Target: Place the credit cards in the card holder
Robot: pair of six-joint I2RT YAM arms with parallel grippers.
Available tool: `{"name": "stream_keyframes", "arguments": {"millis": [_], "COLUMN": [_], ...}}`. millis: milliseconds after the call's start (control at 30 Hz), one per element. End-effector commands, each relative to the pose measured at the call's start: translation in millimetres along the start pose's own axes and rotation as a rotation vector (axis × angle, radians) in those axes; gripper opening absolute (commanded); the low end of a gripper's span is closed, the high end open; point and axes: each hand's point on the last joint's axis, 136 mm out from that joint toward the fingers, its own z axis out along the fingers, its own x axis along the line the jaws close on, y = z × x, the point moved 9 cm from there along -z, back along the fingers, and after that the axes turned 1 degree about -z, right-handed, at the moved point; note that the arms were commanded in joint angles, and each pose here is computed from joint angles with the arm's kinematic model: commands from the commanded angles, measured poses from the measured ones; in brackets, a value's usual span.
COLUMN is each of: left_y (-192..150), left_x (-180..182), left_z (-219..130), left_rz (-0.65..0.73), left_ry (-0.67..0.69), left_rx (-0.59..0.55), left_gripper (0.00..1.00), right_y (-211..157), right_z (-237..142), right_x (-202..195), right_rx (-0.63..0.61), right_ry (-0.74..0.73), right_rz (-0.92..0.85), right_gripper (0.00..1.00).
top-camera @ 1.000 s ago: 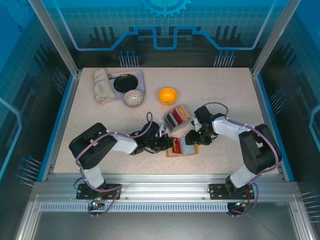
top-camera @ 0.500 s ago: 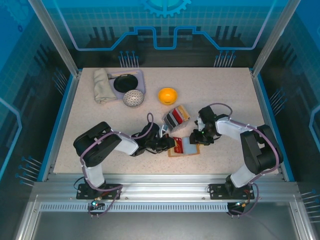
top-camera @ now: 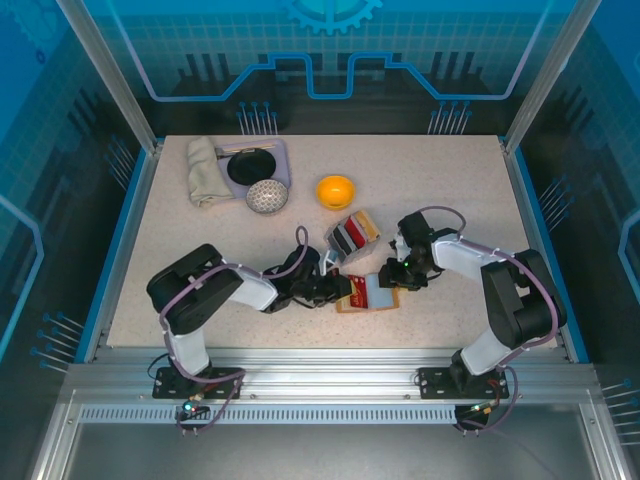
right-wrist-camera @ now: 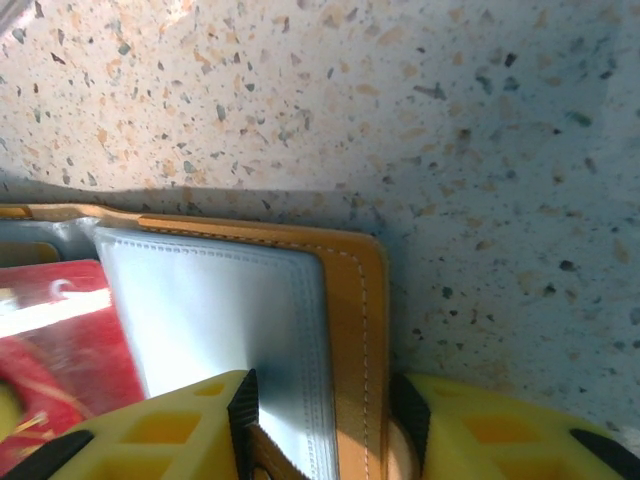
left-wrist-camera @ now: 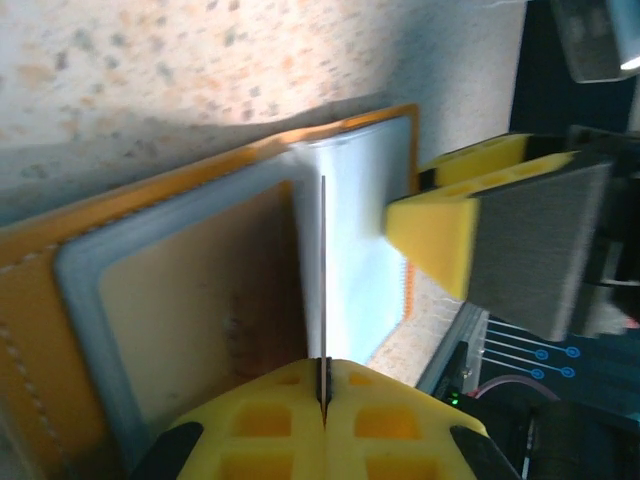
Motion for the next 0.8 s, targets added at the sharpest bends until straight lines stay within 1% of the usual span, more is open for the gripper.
{"name": "stream_keyframes", "arguments": {"millis": [0,167,333,533,767], "left_y": [0.4,0.1,-0.2,2.5,6.7], "left_x": [-4.5,-2.8,-5.9,-6.2,-6.2], "left_z": [10.9,18.4,15.3,23.6,25.8], "left_rz": [-0.003,-0.019,-0.015,-0.017,-0.044], "left_ry": [-0.052,-0.079,-0.083,-0.043,-0.020], "left_rx": [0.022,0.026,0.017,0.032,0.000], "left_gripper": [0.00,0.00,0.00,0.00,0.00], "right_y": [-6.8,-8.8,-9.0,-8.0,-7.8], "right_z": [12.1,16.2,17.3,15.6,14.2], "right_x": [-4.0,-5.0,-6.0,-3.9,-2.8], "right_rx": [0.041,0.054,0.059,0.060,0.056], "right_ry": [0.031,0.041,0.033,0.047,0.056], "right_rz": [0.024,0.029,0.034,0.031,0.037], "right_gripper": [0.43,0.42,0.41,0.40,0.41]}}
